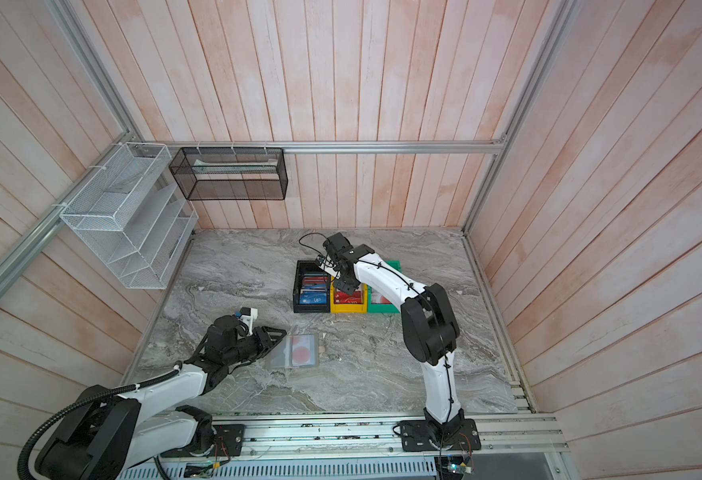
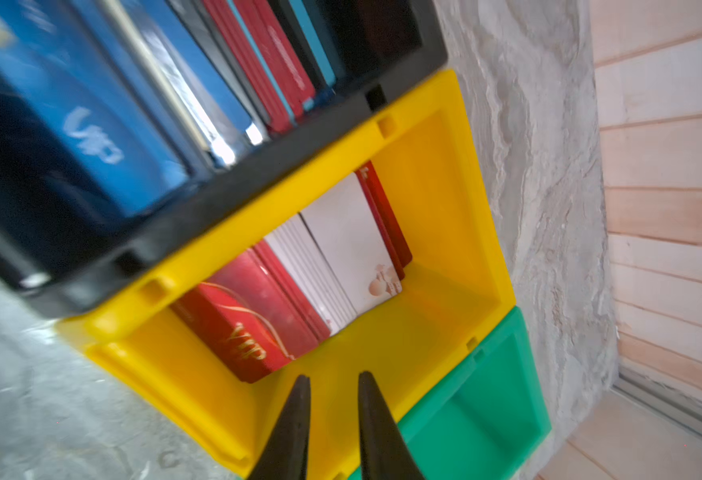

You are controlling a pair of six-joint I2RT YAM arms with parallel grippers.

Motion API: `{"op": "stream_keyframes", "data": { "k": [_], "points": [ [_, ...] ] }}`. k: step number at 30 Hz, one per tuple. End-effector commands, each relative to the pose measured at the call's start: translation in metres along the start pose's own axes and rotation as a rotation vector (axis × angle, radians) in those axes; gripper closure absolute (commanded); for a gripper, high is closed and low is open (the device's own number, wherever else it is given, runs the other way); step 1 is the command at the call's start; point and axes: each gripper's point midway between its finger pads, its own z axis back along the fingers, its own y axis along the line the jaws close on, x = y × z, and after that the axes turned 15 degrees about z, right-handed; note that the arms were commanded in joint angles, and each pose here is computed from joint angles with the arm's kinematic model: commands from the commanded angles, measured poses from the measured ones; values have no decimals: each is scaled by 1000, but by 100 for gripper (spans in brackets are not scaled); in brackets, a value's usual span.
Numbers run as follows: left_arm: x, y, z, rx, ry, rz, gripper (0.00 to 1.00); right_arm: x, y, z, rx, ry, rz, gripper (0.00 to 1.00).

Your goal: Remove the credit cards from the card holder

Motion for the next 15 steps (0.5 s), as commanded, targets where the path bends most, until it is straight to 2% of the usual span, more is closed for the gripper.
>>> {"op": "stream_keyframes", "data": {
  "k": [1, 8, 10, 15],
  "points": [
    [-2, 23, 0, 98, 1, 1, 63, 33, 56, 43, 173, -230, -49, 79],
    [-6, 35, -2, 138, 26, 24, 63, 60, 168, 69, 455, -459, -79, 86],
    [-7, 39, -2, 155, 27, 26, 64, 63, 185, 69, 526, -502, -111, 88],
    [-5, 44, 1, 210, 18, 29, 65, 63, 199, 51, 566, -520, -154, 93]
  ]
}}
